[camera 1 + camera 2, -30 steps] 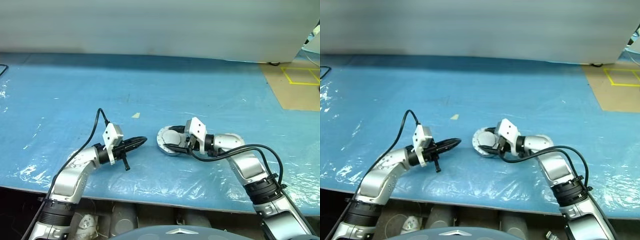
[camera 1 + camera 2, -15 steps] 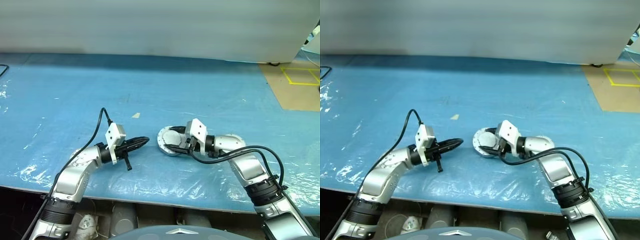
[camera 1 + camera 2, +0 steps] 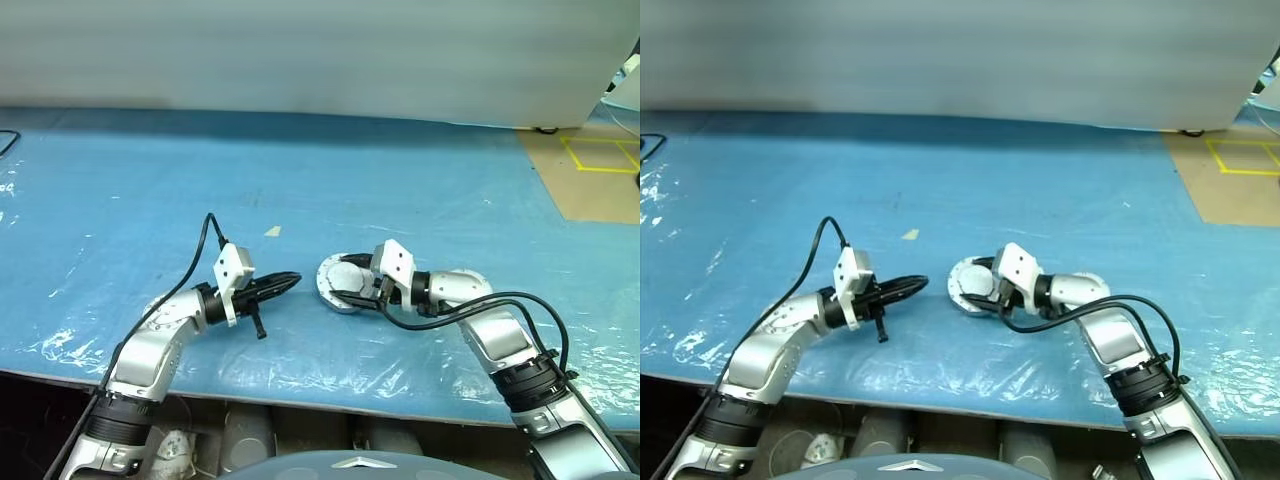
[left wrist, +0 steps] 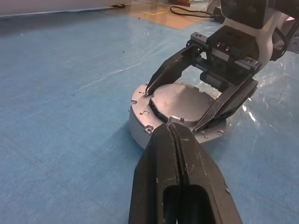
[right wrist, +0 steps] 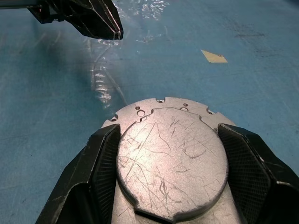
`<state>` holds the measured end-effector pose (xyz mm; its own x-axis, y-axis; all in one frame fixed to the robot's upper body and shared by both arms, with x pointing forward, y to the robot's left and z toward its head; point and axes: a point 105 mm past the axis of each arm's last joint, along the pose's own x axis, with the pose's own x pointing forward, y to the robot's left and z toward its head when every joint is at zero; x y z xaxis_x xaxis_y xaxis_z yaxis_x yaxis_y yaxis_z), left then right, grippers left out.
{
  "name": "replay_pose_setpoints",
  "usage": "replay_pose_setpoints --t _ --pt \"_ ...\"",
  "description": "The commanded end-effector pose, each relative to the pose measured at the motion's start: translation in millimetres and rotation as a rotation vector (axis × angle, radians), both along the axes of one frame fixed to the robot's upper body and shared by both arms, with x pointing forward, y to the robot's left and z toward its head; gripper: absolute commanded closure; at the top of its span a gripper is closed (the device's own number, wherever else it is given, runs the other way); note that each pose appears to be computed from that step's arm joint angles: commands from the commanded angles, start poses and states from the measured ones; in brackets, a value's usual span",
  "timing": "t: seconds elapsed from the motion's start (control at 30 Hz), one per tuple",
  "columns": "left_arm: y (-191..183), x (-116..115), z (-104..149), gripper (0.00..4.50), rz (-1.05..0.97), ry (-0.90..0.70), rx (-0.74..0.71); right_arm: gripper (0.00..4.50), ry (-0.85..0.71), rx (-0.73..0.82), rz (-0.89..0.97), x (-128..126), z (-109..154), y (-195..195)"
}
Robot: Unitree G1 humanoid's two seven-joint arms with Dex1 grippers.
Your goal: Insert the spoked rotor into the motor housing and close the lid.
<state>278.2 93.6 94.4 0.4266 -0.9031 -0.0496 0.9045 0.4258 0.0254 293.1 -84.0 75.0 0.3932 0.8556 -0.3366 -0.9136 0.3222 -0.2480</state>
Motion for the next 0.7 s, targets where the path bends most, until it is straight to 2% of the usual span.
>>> replay_pose_setpoints --t 0.03,0.23,0.37,0.53,0.7 --pt "-13 10 0 4.5 -0.013 -0.022 0.037 1.53 0.101 -0.107 -0.052 -4 -37 -14" --pt "-23 23 -22 4.5 0.005 0.023 0.144 1.53 0.094 -0.097 -0.061 -2 -34 -15" --pt "-25 20 -40 4.5 0.0 0.057 0.23 1.53 0.092 -0.075 -0.071 -2 -30 -14" --pt "-35 17 -28 4.5 -0.035 0.044 0.148 1.53 0.097 -0.064 -0.076 -3 -28 -12" --pt "-38 15 -35 4.5 -0.071 0.05 0.197 1.53 0.102 -0.058 -0.072 -2 -26 -10"
